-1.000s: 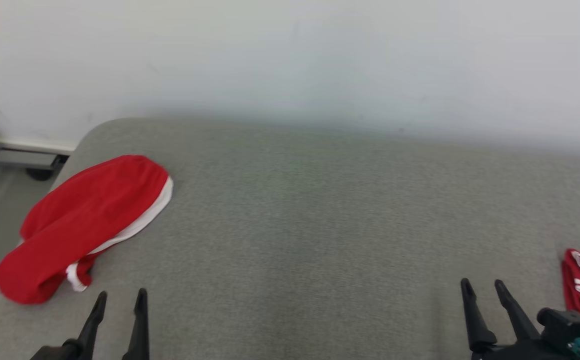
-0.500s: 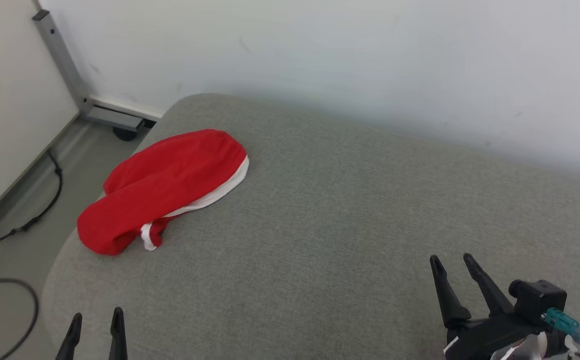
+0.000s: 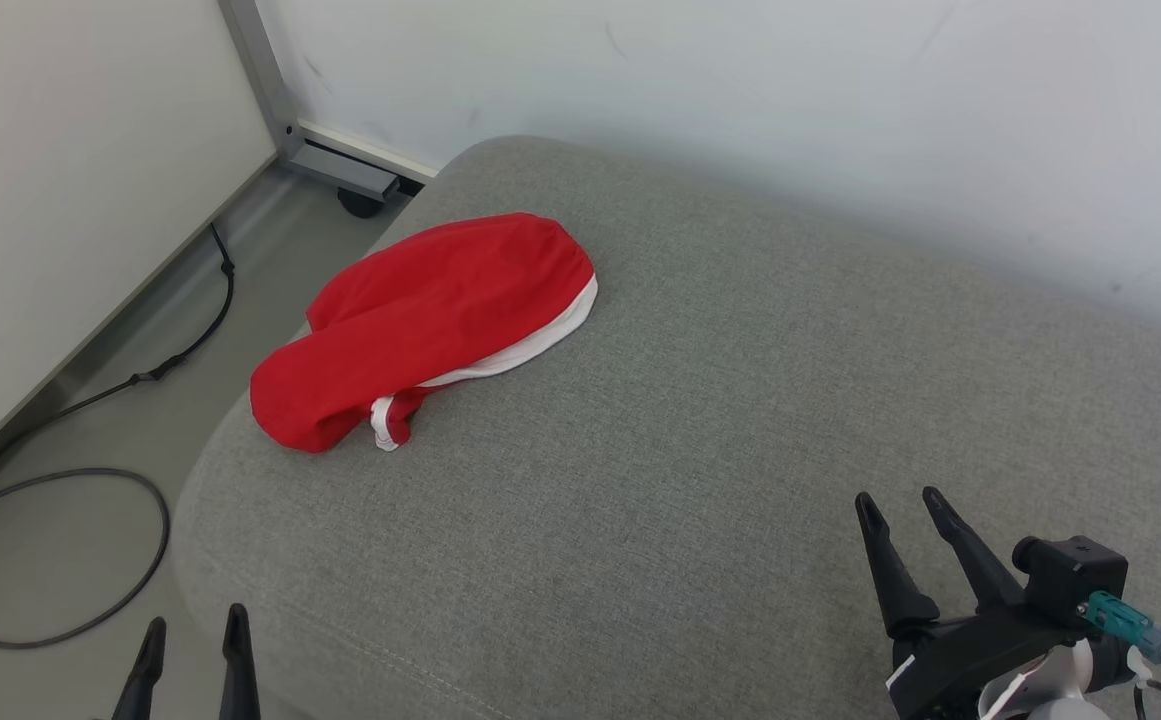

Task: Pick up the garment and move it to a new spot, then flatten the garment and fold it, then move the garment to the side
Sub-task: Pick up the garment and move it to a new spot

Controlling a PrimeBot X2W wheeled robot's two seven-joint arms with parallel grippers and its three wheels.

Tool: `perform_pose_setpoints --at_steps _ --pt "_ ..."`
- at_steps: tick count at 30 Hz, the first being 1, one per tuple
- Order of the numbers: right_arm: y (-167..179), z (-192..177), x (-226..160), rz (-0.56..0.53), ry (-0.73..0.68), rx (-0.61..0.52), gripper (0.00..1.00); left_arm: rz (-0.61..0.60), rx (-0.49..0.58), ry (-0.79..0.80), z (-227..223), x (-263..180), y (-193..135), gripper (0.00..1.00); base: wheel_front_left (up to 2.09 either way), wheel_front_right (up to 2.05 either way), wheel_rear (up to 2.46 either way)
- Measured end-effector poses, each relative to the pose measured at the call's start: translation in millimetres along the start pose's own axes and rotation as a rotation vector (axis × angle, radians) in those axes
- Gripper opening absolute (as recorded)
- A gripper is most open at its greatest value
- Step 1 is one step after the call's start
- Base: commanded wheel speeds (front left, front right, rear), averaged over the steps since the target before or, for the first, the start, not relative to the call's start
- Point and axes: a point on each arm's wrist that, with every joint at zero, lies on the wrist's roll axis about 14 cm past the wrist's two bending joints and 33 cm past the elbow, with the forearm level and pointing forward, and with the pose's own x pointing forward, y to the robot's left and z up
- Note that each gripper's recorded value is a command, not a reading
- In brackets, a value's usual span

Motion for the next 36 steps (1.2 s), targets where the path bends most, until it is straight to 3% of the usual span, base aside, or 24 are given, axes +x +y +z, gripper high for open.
perform_pose_setpoints --at_steps 6,10,17,22,28,36 --pt "-5.0 -3.3 2.0 0.001 0.012 -0.004 1.0 -0.055 0.01 0.041 -4.5 19.0 -15.6 1.0 0.0 0.0 0.0" --pt "-6.8 -1.0 5.3 0.01 0.007 -0.006 1.0 -0.133 0.027 0.02 13.9 54.1 -35.9 1.0 0.0 0.0 0.0" --pt "-12.8 0.0 10.0 0.023 0.008 -0.012 1.0 -0.2 0.03 0.136 13.3 110.0 -65.4 1.0 0.0 0.0 0.0" --pt "-15.7 5.1 4.4 0.027 -0.007 -0.022 1.0 -0.168 0.066 0.28 -5.3 134.3 -58.9 1.0 0.0 0.0 0.0" --pt "-18.3 7.4 -3.2 0.029 0.002 -0.047 1.0 -0.079 0.1 0.473 -43.0 139.9 -26.1 1.0 0.0 0.0 0.0" --pt "-41.5 14.9 -15.9 -0.011 -0.001 -0.069 1.0 -0.095 0.122 0.577 -62.1 166.5 -48.1 1.0 0.0 0.0 0.0"
